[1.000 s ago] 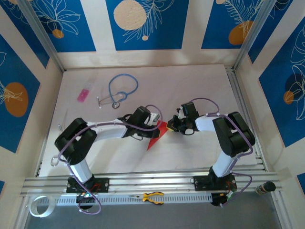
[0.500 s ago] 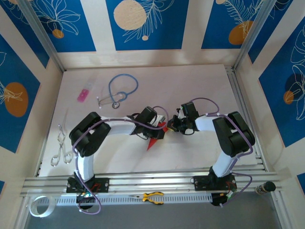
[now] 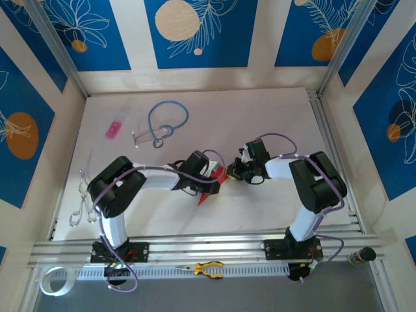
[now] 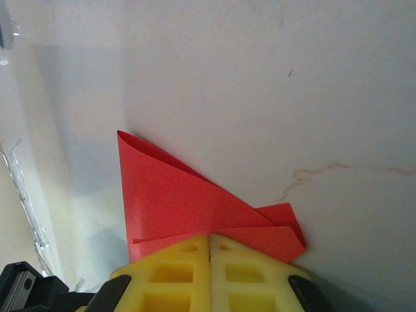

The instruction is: Fold a paper plane with a square sheet of paper (pick it up from the middle)

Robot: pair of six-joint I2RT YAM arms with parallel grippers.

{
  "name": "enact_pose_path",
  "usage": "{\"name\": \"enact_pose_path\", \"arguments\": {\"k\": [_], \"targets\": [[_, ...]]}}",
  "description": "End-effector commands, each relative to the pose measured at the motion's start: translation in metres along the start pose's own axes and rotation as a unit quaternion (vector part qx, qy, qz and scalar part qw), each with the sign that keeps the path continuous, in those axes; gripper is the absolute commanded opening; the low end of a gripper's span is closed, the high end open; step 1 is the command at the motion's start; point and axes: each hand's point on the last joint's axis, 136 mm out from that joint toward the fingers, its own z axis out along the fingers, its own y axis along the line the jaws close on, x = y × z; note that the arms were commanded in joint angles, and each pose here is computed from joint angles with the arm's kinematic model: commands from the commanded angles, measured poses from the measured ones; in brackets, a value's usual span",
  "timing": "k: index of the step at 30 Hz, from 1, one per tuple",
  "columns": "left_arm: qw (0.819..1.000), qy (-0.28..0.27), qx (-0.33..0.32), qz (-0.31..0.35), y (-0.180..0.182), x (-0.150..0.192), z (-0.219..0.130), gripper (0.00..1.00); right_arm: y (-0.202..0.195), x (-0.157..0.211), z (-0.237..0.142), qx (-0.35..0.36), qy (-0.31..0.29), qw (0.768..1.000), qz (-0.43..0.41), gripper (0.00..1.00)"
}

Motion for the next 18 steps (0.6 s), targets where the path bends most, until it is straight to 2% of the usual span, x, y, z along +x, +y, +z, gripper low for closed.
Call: {"name": "enact_pose_path", "arguments": {"k": [1,18], "targets": [[0.996,0.077,-0.036,-0.033,0.022,0.053,-0.004,0.10,-0.045,0.013,0.005,0.080,0.015,0.996,0.028,0.00],[0.994,0.092,-0.018,-0.054,0.031,0.104,-0.040,0.12,-0.047,0.013,0.006,0.081,0.016,0.996,0.025,0.00]]}}
